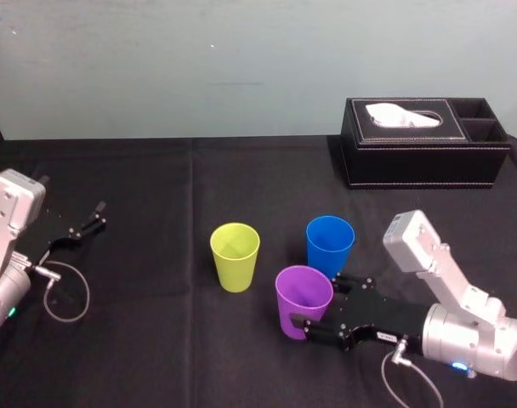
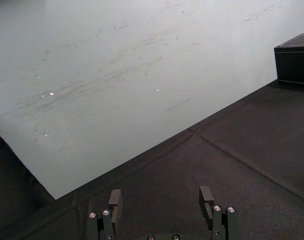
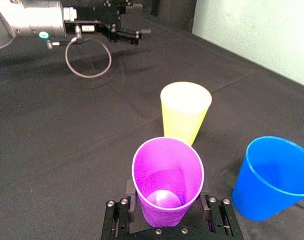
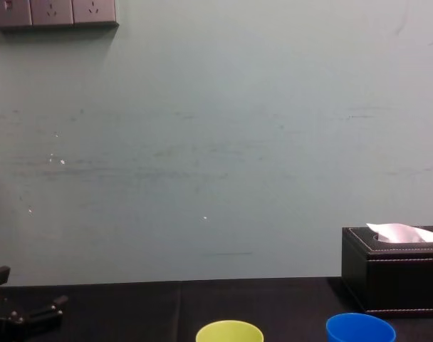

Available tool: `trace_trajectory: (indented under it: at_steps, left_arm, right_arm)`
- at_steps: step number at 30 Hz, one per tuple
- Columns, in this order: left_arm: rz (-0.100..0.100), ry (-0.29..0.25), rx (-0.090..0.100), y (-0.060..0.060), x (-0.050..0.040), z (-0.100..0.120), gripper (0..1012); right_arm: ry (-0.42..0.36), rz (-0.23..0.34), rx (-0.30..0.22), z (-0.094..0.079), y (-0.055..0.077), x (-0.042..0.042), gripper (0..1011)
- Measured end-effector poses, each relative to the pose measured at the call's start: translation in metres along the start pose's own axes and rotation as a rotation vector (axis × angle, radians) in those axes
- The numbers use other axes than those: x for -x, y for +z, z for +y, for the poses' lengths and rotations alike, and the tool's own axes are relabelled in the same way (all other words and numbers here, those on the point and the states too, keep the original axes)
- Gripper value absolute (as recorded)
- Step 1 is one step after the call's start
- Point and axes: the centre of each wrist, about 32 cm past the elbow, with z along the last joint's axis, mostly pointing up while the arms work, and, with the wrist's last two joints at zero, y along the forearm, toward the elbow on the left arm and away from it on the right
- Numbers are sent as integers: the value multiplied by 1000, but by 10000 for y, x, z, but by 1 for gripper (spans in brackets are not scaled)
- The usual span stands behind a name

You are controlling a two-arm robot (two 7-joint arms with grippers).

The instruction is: Stack the three plastic cups sequentially using one hand.

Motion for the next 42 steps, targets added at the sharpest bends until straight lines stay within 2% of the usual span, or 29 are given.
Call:
trace_trajectory:
  at_steps: [9,17,22,29,35,42]
  left_arm:
    - [0,0,0,0,0,0,1010]
    - [0,0,0,0,0,0,1010]
    - [0,0,0,0,0,0,1010]
    - [0,0,0,0,0,0,1010]
    - [0,0,0,0,0,0,1010]
    - [0,0,0,0,0,0,1010]
  right_arm:
    - [-41,-22,-45,-162,227,-9,716]
    - [-61,-51,-105,-227,528,-30,716]
    - [-61,-63,-134,-153,693,-60,716]
    - [-56,-60,-142,41,833,-97,715]
    - [-55,-58,-133,234,927,-136,716]
    - [-57,-55,-114,402,971,-167,715]
